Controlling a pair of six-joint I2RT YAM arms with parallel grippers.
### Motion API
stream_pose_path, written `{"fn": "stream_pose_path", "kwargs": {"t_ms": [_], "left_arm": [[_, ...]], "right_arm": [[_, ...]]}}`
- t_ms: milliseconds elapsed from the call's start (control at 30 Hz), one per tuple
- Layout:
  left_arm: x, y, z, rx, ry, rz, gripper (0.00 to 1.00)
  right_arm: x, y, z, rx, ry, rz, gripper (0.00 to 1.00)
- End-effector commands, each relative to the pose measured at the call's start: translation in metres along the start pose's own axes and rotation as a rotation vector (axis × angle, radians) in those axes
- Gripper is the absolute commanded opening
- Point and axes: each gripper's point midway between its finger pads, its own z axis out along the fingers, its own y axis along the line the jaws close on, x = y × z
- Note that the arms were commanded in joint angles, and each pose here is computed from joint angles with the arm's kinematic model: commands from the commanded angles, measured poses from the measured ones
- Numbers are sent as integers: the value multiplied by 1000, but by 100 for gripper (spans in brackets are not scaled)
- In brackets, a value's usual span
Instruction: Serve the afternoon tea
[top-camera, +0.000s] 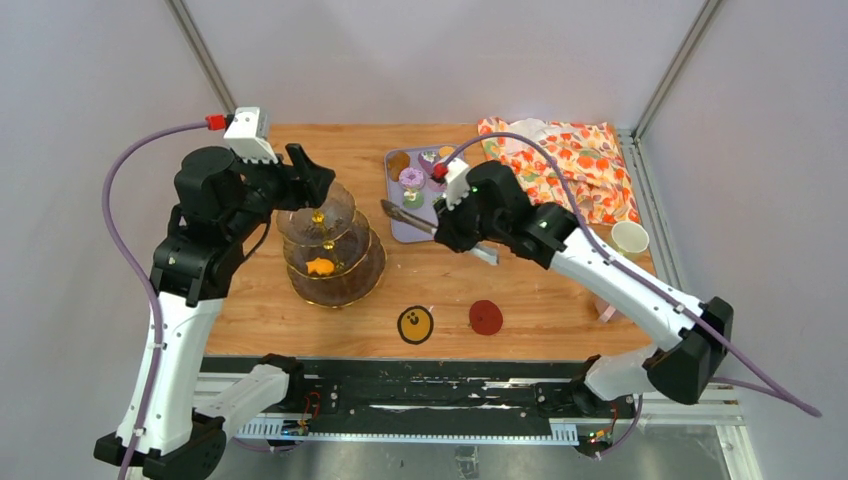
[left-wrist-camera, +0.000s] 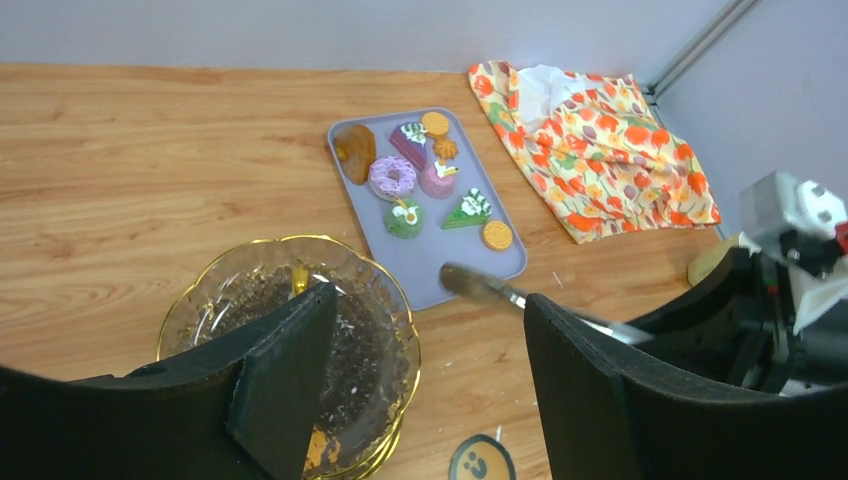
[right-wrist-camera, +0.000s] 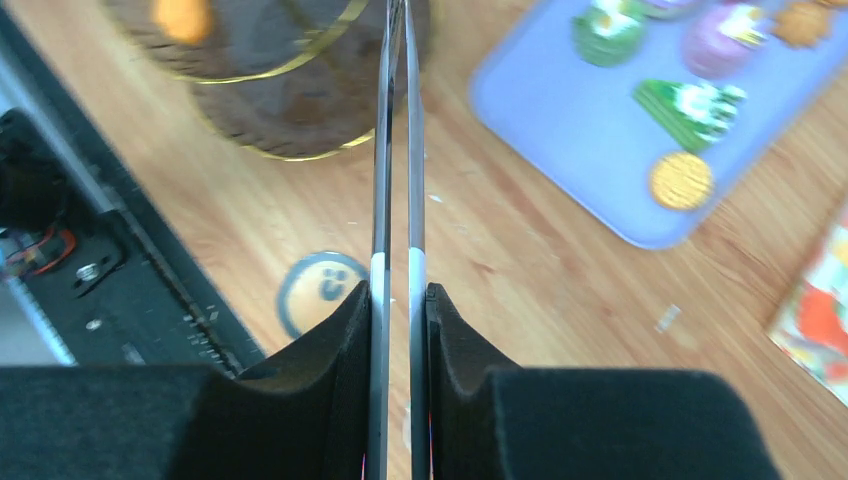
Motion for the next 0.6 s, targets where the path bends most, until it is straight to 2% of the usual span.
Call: {"fn": "stream_pose_path", "kwargs": {"t_ms": [0, 100, 233, 567], "left_arm": [[-13, -8, -1, 29, -40, 3, 73], [-16, -8, -2, 27, -57, -6, 73], [-22, -8, -6, 27, -91, -17, 73], [-32, -9, -21, 19, -135, -3, 73]], "right_arm": [[23, -67, -19, 184, 34, 98, 0], [41, -108, -23, 272, 71, 195, 1], [54, -143, -13, 360, 127, 230, 1], [69, -201, 29, 446, 221, 310, 1]]}}
